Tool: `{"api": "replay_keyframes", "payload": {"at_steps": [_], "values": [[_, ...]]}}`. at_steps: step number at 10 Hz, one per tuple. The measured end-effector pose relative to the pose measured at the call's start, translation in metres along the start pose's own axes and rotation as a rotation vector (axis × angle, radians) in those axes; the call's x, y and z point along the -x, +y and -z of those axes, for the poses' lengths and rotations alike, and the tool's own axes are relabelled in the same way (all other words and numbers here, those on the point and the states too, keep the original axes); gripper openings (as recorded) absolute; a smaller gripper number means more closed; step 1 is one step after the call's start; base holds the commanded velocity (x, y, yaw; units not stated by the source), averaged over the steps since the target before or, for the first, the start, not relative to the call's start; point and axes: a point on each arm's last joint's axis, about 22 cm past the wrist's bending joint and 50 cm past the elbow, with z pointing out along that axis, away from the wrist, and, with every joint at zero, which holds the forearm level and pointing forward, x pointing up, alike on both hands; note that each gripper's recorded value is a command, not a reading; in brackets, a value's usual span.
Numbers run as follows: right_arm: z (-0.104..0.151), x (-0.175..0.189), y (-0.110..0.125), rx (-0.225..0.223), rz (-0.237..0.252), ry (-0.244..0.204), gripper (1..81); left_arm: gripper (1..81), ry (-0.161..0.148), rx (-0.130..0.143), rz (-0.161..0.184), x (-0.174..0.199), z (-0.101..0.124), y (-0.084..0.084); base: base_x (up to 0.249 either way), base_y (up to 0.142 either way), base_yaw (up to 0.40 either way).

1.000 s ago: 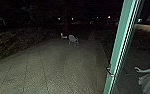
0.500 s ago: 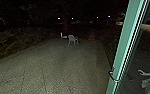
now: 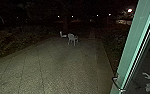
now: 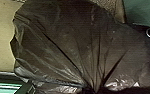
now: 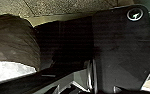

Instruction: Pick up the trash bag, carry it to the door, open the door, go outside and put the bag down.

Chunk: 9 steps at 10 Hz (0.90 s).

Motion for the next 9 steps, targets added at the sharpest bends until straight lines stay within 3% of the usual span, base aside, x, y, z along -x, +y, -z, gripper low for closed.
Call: {"api": "replay_keyframes", "payload": {"at_steps": [3, 5, 8, 9], "values": [[-0.002, -0.015, -0.004, -0.007, 0.007, 0.017, 81.1, 1.0, 0.037, -0.004, -0.005, -0.026, 0.001, -0.001, 0.142, 0.000, 0.000], [0.001, 0.006, 0.002, 0.003, -0.004, -0.008, 81.1, 1.0, -0.006, 0.000, -0.002, 0.002, 0.000, 0.000, 0.142, 0.000, 0.000], [-0.001, -0.008, -0.004, -0.006, 0.003, 0.010, 81.1, 1.0, 0.023, -0.003, -0.006, -0.016, 0.000, -0.001, 0.142, 0.000, 0.000], [-0.001, -0.006, -0.003, -0.005, 0.002, 0.007, 81.1, 1.0, 0.018, -0.003, -0.005, -0.014, 0.000, -0.001, 0.143, 0.000, 0.000]]}}
